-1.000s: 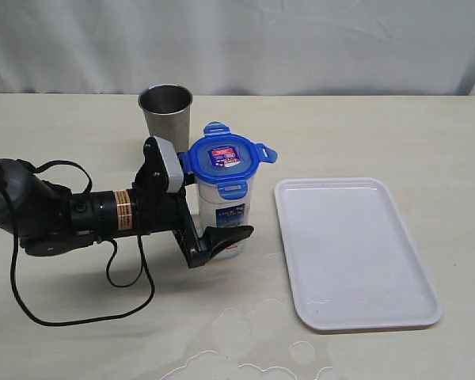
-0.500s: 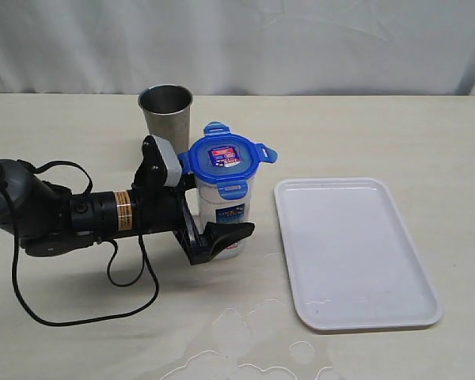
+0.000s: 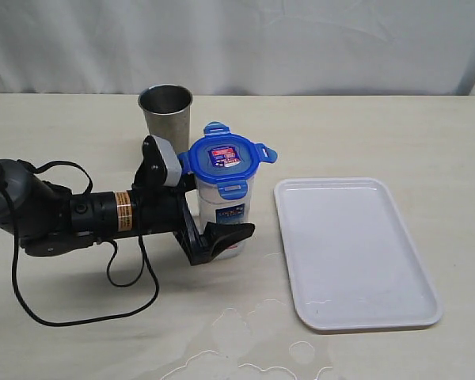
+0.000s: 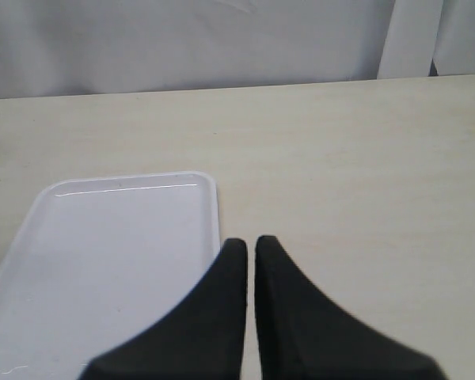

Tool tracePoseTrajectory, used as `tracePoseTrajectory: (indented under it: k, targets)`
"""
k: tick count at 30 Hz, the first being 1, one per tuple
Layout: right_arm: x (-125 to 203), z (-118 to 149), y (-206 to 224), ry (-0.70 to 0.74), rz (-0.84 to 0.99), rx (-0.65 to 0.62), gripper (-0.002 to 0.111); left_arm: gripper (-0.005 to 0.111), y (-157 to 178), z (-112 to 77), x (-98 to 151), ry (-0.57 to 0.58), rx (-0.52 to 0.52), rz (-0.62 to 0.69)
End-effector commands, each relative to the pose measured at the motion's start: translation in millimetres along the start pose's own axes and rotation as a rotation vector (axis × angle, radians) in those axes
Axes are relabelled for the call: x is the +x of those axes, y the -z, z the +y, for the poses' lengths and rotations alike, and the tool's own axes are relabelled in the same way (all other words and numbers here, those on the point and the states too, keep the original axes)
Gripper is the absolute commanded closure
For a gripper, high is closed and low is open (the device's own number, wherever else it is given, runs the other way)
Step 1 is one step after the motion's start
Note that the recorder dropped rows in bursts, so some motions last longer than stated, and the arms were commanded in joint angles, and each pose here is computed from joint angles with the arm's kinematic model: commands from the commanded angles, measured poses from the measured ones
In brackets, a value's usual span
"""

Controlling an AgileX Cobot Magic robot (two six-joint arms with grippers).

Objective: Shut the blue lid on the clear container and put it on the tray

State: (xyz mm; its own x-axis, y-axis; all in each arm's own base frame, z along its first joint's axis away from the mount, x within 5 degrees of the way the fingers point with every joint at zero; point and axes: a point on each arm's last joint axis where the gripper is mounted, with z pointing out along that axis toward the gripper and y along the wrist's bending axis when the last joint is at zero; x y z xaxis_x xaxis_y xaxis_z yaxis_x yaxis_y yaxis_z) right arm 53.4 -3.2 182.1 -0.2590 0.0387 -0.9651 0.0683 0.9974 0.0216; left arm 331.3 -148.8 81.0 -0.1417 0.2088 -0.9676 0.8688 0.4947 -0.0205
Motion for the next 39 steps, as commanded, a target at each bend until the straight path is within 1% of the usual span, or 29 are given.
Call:
tracePoseTrajectory:
  k: [1, 3, 7, 8, 11, 15, 16, 18, 19, 24, 28, 32, 36, 39]
  targets:
    - [0.1, 0.1, 0.1, 0.006, -0.006, -0.001, 0.104, 0.006, -1.3, -1.1, -1.2, 0.005, 0.014, -0.006]
    - [0.1, 0.1, 0.1, 0.006, -0.006, -0.001, 0.104, 0.016, -1.3, -1.6, -1.1, 0.003, 0.019, -0.005]
    - [0.1, 0.1, 0.1, 0.006, -0.006, -0.001, 0.104, 0.053, -1.3, -1.5, -0.2, 0.001, 0.018, 0.005]
    - [0.1, 0.1, 0.1, 0.006, -0.006, -0.001, 0.104, 0.061, -1.3, -1.3, 0.2, 0.001, 0.017, 0.009]
    - [0.1, 0.1, 0.1, 0.006, -0.006, -0.001, 0.104, 0.075, -1.3, -1.4, -0.5, 0.003, 0.017, 0.001]
    - [0.1, 0.1, 0.1, 0.006, -0.006, -0.001, 0.104, 0.086, -1.3, -2.7, 0.8, -0.007, 0.032, 0.015]
    - [0.1, 0.1, 0.1, 0.006, -0.006, -0.001, 0.104, 0.091, -1.2, -3.4, 1.4, -0.012, 0.04, 0.023]
    - [0.1, 0.1, 0.1, 0.006, -0.006, -0.001, 0.104, 0.104, -1.2, -3.7, 1.7, -0.014, 0.042, 0.025]
    - [0.1, 0.1, 0.1, 0.006, -0.006, -0.001, 0.104, 0.107, -1.2, -3.7, 1.7, -0.017, 0.043, 0.025]
    - [0.1, 0.1, 0.1, 0.006, -0.006, -0.001, 0.104, 0.107, -0.6, -2.7, 1.5, -0.013, 0.038, 0.022]
    - [0.1, 0.1, 0.1, 0.006, -0.006, -0.001, 0.104, 0.107, 1.0, -3.7, -6.4, -0.004, 0.05, 0.014]
    - [0.1, 0.1, 0.1, 0.006, -0.006, -0.001, 0.104, 0.107, 6.0, -5.1, -23.2, 0.018, 0.062, 0.04]
    - [0.1, 0.1, 0.1, 0.006, -0.006, -0.001, 0.104, 0.107, 15.5, -9.5, -44.4, -0.05, 0.09, 0.109]
    - [0.1, 0.1, 0.1, 0.006, -0.006, -0.001, 0.104, 0.107, 22.9, -15.4, -61.8, -0.091, 0.128, 0.115]
